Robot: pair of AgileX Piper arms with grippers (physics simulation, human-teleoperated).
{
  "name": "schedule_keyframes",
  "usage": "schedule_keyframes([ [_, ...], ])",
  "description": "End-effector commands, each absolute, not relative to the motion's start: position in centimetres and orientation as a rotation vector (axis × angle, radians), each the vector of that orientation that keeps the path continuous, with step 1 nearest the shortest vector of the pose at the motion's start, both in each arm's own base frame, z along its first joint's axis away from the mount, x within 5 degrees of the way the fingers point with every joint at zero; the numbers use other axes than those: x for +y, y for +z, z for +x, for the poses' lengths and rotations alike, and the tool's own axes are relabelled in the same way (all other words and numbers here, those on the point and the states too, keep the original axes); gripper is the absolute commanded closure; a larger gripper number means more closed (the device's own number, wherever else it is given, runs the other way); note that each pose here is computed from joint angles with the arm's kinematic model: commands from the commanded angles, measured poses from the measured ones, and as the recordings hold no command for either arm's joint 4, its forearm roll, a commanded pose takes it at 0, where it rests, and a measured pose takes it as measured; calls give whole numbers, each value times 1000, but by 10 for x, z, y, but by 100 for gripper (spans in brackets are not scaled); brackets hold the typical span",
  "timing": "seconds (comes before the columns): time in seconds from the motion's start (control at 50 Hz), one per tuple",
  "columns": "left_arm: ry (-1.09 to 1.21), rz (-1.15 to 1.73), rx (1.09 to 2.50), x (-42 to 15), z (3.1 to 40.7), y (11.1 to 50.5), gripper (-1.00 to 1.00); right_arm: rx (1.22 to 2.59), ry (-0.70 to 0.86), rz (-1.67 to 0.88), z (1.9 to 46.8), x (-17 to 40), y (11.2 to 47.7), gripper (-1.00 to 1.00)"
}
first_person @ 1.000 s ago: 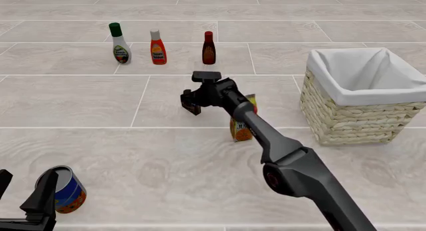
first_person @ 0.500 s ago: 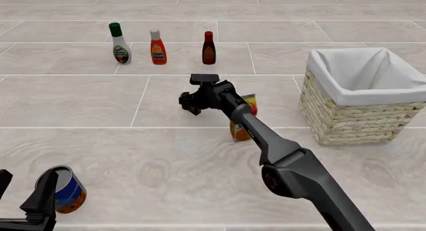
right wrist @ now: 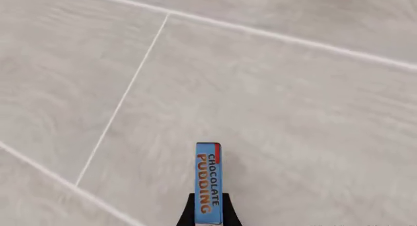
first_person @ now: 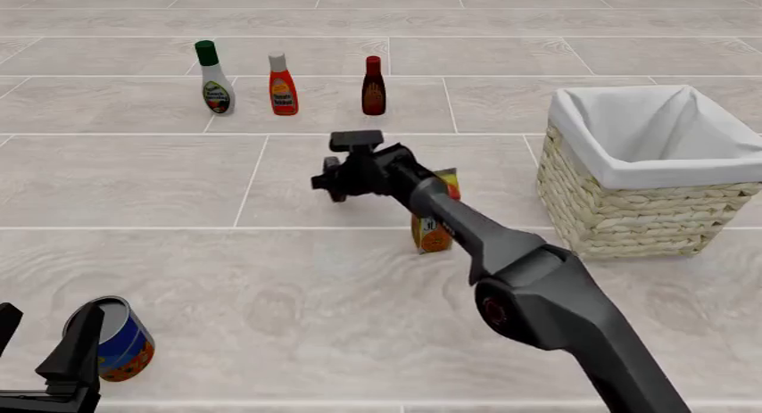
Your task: Pick the chocolate pudding and place it in the basket.
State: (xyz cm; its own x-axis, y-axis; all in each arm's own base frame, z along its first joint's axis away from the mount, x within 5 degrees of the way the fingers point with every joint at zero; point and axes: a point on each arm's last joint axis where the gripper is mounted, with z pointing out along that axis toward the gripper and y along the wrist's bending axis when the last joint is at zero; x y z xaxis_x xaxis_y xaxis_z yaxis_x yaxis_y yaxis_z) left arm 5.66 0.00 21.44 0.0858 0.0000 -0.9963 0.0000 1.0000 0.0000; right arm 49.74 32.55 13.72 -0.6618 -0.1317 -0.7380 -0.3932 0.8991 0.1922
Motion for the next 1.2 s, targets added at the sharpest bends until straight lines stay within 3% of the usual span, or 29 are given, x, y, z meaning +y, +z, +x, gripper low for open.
schedule_keyframes([
  [0.02,0,0,1485,0,57,214,-100,2258,460,-405,475,333,147,100],
  [0.52,0,0,1485,0,57,214,-100,2202,524,-457,420,339,179,100],
  [0.84,0,0,1485,0,57,214,-100,2121,562,-556,366,336,237,100],
  [1.2,0,0,1485,0,57,214,-100,2058,587,-590,336,325,285,100],
])
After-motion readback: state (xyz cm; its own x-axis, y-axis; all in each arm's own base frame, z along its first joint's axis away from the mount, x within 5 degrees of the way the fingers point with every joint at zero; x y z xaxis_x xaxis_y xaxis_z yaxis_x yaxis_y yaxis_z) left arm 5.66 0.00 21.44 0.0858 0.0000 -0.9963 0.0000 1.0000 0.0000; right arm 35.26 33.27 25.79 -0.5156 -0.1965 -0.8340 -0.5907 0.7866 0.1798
